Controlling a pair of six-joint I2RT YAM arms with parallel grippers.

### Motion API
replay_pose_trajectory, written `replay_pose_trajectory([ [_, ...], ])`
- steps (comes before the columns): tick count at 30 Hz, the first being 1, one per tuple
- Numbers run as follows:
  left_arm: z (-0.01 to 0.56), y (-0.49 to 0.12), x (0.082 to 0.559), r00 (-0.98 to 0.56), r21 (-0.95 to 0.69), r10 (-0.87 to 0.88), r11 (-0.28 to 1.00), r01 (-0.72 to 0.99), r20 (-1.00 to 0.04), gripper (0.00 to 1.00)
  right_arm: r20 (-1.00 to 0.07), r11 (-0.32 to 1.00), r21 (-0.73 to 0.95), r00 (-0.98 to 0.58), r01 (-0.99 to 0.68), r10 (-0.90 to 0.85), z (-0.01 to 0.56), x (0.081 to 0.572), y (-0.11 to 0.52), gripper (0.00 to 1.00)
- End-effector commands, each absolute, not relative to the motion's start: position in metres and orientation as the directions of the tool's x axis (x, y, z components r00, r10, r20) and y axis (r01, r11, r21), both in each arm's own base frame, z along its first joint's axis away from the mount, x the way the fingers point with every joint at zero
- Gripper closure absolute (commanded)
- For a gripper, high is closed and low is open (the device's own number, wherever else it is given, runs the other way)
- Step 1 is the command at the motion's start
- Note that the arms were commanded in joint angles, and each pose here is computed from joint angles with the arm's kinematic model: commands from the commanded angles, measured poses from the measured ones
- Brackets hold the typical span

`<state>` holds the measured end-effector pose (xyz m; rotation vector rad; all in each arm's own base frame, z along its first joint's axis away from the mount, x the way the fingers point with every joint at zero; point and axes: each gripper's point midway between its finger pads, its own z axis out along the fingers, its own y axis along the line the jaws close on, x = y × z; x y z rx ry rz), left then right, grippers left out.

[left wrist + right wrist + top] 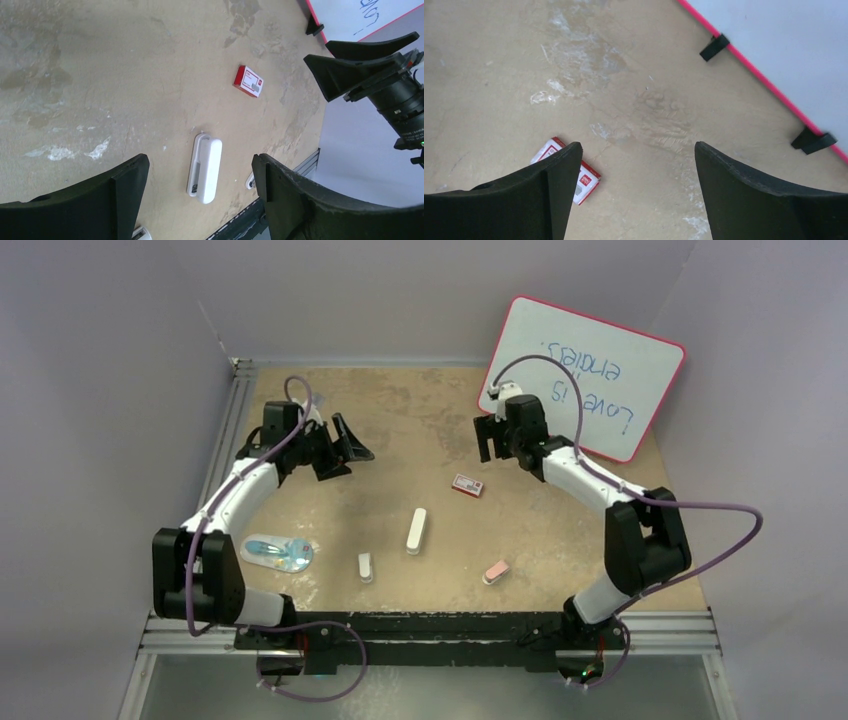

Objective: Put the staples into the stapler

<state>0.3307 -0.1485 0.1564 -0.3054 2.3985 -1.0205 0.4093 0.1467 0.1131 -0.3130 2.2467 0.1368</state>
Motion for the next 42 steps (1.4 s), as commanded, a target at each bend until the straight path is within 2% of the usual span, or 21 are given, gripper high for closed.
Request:
replay_pose_trajectory([
  [1,0.178,-0.158,0.351,-0.825,-0.754,-0.384,0.653,0.076,-0.415,0.23,-0.848,0.892,-0.115,-0.424,-0.438,-0.317,0.159,0.412,0.17,0.14],
  [3,0.177,-0.164,0.352,-0.838,-0.781,-0.389,0.621,0.068,-0.382,0.23,-0.803,0.819,-0.165,-0.408,-0.549,-0.435,0.144,0.394,0.177,0.11],
  [5,0.174,-0.172,0.351,-0.859,-0.813,-0.383,0.578,0.064,-0.34,0.23,-0.753,0.735,-0.143,-0.41,-0.663,-0.515,0.129,0.373,0.185,0.09],
  [8,0.167,-0.184,0.353,-0.888,-0.844,-0.359,0.534,0.057,-0.287,0.23,-0.747,0.672,-0.111,-0.385,-0.732,-0.543,0.12,0.362,0.196,0.1],
  [10,0.165,-0.192,0.356,-0.908,-0.865,-0.339,0.5,0.049,-0.247,0.23,-0.742,0.633,-0.087,-0.374,-0.769,-0.557,0.111,0.358,0.202,0.15],
  [12,0.162,-0.201,0.359,-0.926,-0.885,-0.31,0.463,0.053,-0.218,0.24,-0.724,0.605,-0.073,-0.375,-0.793,-0.579,0.099,0.356,0.205,0.27],
  [14,0.155,-0.211,0.364,-0.943,-0.896,-0.276,0.442,0.048,-0.187,0.28,-0.71,0.592,-0.071,-0.376,-0.803,-0.595,0.087,0.357,0.207,0.36],
  [16,0.147,-0.222,0.368,-0.955,-0.899,-0.241,0.435,0.055,-0.175,0.32,-0.699,0.591,-0.069,-0.384,-0.804,-0.603,0.078,0.358,0.207,0.38],
  [21,0.127,-0.239,0.379,-0.966,-0.907,-0.201,0.415,0.064,-0.161,0.38,-0.674,0.577,-0.072,-0.387,-0.813,-0.629,0.062,0.353,0.203,0.33],
  [28,0.108,-0.259,0.392,-0.978,-0.931,-0.142,0.352,0.096,-0.154,0.37,-0.644,0.55,-0.046,-0.396,-0.834,-0.655,0.048,0.345,0.203,0.29],
  [33,0.099,-0.268,0.398,-0.981,-0.936,-0.118,0.336,0.106,-0.153,0.37,-0.623,0.534,-0.036,-0.398,-0.845,-0.673,0.039,0.34,0.202,0.37],
  [39,0.081,-0.286,0.395,-0.984,-0.934,-0.083,0.338,0.12,-0.156,0.41,-0.614,0.533,-0.055,-0.393,-0.844,-0.685,0.033,0.342,0.2,0.36],
  [41,0.076,-0.287,0.396,-0.985,-0.934,-0.079,0.337,0.117,-0.152,0.45,-0.607,0.527,-0.05,-0.393,-0.848,-0.691,0.03,0.341,0.2,0.41],
  [42,0.074,-0.288,0.396,-0.986,-0.935,-0.077,0.335,0.115,-0.149,0.46,-0.604,0.514,-0.04,-0.388,-0.857,-0.696,0.029,0.34,0.202,0.47],
])
